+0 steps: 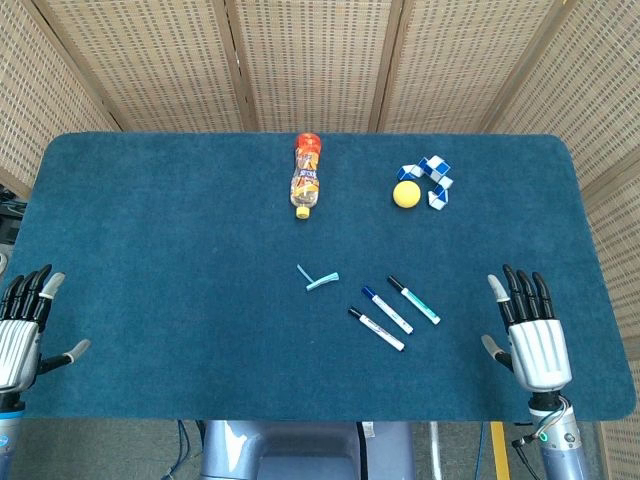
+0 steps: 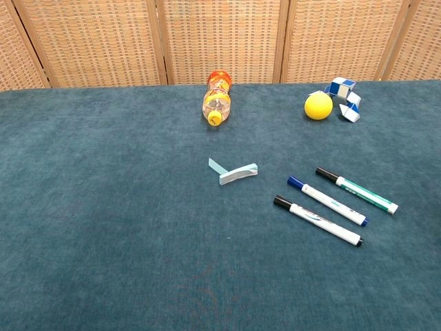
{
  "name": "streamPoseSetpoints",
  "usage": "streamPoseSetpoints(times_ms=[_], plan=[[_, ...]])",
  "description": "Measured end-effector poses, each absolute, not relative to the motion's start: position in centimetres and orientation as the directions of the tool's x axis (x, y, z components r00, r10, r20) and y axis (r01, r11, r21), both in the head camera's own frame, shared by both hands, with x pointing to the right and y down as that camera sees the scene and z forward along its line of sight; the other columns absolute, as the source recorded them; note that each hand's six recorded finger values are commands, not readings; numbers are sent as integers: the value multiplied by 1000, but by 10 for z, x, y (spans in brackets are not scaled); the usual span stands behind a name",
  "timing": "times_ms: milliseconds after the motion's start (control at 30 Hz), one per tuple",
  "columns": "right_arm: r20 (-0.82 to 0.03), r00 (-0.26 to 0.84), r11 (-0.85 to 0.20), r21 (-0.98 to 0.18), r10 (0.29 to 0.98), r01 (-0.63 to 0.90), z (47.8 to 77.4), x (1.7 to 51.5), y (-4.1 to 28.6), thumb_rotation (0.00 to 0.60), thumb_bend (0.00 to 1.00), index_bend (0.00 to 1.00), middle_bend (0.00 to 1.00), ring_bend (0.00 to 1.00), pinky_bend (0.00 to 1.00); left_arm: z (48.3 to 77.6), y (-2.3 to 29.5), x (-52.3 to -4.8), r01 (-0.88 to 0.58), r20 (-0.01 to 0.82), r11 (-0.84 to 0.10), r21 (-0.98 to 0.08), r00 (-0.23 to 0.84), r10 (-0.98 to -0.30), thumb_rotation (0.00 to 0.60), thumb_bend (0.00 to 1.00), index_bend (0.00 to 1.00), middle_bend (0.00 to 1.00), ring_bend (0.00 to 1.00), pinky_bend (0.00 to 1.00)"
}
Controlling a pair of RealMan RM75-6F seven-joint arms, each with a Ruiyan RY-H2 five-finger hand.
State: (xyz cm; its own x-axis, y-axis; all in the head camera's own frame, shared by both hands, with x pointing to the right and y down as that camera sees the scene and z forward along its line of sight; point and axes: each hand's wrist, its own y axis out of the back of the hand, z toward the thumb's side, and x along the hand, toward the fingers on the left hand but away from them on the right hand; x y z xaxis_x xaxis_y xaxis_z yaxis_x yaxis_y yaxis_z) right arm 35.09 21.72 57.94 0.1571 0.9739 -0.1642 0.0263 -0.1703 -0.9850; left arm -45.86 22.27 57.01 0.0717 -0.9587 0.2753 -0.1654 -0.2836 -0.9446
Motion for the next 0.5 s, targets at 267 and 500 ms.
streamPoseSetpoints(times_ms=[267,500], plan=[[-201,170,-207,-978,965,17,578,343,216,600,0,0,0,0,0,568,224,-457,-172,273,-283,-944,78,-959,600,0,0,0,0,0],[-226,251,-232,-973,941,-6,568,307,197,600,0,5,0,0,0,572,223,-456,-167,291,-300,-939,76,-954,600,0,0,0,0,0]])
